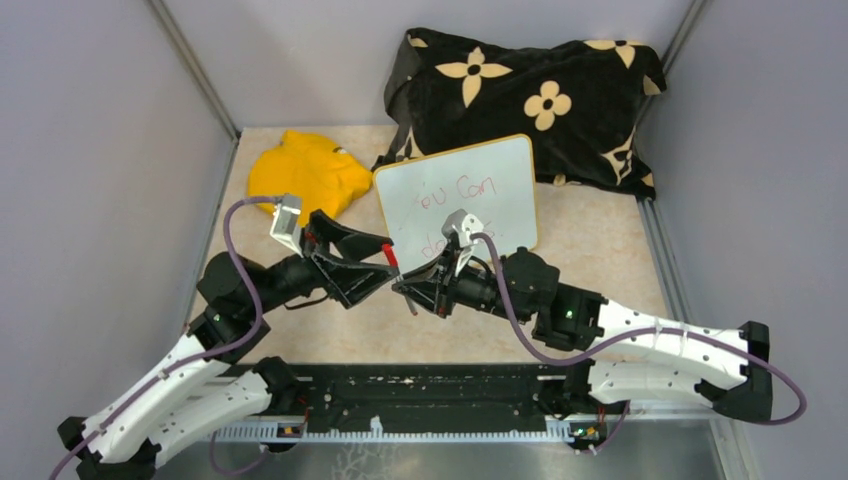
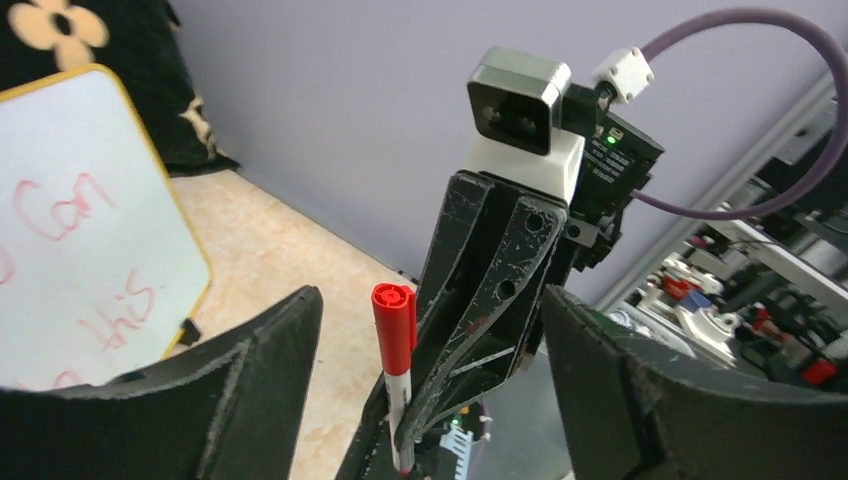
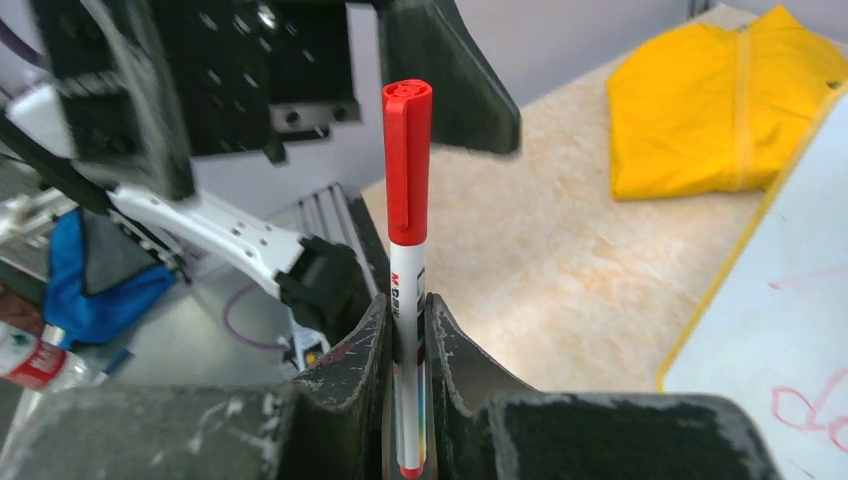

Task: Write a sentence on the whiteboard
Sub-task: Close the whiteboard marker at the center of the board, then place the whiteboard marker at the center of the board.

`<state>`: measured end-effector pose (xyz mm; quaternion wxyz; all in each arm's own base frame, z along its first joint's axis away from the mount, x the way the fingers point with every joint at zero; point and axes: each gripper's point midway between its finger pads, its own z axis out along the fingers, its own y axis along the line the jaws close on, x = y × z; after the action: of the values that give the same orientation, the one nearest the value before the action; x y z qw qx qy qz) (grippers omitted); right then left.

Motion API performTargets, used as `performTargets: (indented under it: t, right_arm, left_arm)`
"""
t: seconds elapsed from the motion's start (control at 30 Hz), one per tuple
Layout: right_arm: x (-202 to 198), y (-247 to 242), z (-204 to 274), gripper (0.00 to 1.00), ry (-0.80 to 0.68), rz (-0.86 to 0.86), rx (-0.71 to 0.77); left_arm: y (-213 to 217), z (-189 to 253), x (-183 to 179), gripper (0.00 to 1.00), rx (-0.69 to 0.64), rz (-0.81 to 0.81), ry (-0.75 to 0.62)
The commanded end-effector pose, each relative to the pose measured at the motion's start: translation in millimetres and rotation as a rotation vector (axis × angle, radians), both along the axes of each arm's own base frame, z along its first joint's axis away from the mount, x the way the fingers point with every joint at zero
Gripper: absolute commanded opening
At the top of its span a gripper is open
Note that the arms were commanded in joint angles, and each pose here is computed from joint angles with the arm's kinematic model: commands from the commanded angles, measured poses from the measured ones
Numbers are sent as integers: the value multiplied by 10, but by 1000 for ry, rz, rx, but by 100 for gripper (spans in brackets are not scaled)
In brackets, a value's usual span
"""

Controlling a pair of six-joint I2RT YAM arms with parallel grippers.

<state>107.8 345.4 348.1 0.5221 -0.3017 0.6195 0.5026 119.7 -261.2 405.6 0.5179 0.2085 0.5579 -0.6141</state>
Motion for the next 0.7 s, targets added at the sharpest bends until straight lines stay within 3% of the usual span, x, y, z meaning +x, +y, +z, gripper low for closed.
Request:
performTargets:
  t: [0.0, 0.1, 0.3, 0.43, 0.57, 0.67]
  right_arm:
    - [133, -254, 70, 0, -59, -90, -59]
    - [197, -424, -58, 0, -57, -151, -122]
    - [457, -733, -662, 0, -12, -336, -395]
    - [617, -807, -1227, 0, 84, -400, -552]
    - [770, -938, -1633, 0, 278, -472, -543]
    - [867, -1112, -1908, 0, 407, -550, -523]
  left_arm:
    - [235, 0, 146, 90, -7, 166, 11]
    - [448, -14, 250, 98, -9, 293, 11]
    - [959, -130, 585, 99, 52, 628, -19]
    - [1156, -584, 978, 99, 278, 863, -30]
    - [1252, -1057, 1278, 99, 506, 1018, 46]
    - [1231, -1276, 1378, 99, 588, 1050, 74]
